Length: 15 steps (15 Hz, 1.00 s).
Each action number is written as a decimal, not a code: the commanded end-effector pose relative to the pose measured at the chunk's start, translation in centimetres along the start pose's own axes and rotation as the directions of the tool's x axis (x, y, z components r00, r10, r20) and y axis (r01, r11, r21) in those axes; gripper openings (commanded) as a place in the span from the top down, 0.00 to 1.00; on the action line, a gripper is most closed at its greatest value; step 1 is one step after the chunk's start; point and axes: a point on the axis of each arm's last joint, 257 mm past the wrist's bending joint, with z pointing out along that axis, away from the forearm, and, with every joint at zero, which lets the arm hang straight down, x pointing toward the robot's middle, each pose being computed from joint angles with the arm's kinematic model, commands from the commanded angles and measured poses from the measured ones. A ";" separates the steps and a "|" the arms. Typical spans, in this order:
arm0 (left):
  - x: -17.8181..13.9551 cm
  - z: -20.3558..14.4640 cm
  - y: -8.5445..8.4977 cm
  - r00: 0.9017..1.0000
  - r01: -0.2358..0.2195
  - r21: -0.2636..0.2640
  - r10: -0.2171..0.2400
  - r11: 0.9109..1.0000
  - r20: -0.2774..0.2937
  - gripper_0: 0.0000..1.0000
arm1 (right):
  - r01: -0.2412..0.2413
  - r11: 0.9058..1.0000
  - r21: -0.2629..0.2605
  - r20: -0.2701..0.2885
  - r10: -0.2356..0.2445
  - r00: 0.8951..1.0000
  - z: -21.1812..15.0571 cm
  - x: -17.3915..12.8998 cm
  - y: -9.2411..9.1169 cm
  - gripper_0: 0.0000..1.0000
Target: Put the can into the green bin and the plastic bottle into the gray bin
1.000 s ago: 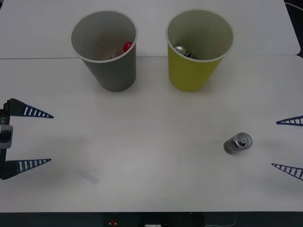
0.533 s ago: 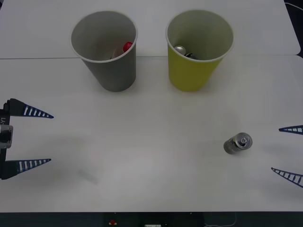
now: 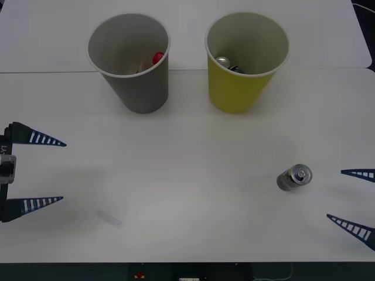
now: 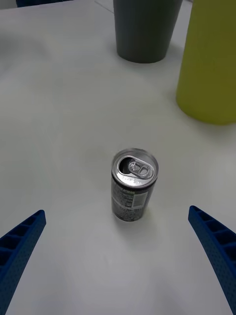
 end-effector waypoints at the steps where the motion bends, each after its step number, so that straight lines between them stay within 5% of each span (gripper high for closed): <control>1: 0.0 0.0 0.0 1.000 0.000 0.000 0.000 1.000 0.000 0.00 | -0.053 0.998 0.015 0.026 0.053 0.998 1.0 0.9 0.3 0.00; 7: 0.0 0.0 0.0 1.000 0.000 0.000 0.000 1.000 0.000 0.00 | -0.136 0.991 0.011 0.089 0.135 0.987 3.2 2.3 0.0 0.00; 15: 0.0 0.0 0.0 1.000 0.000 0.000 0.000 1.000 0.000 0.00 | -0.176 0.984 0.022 0.125 0.172 0.977 7.3 3.8 -0.5 0.00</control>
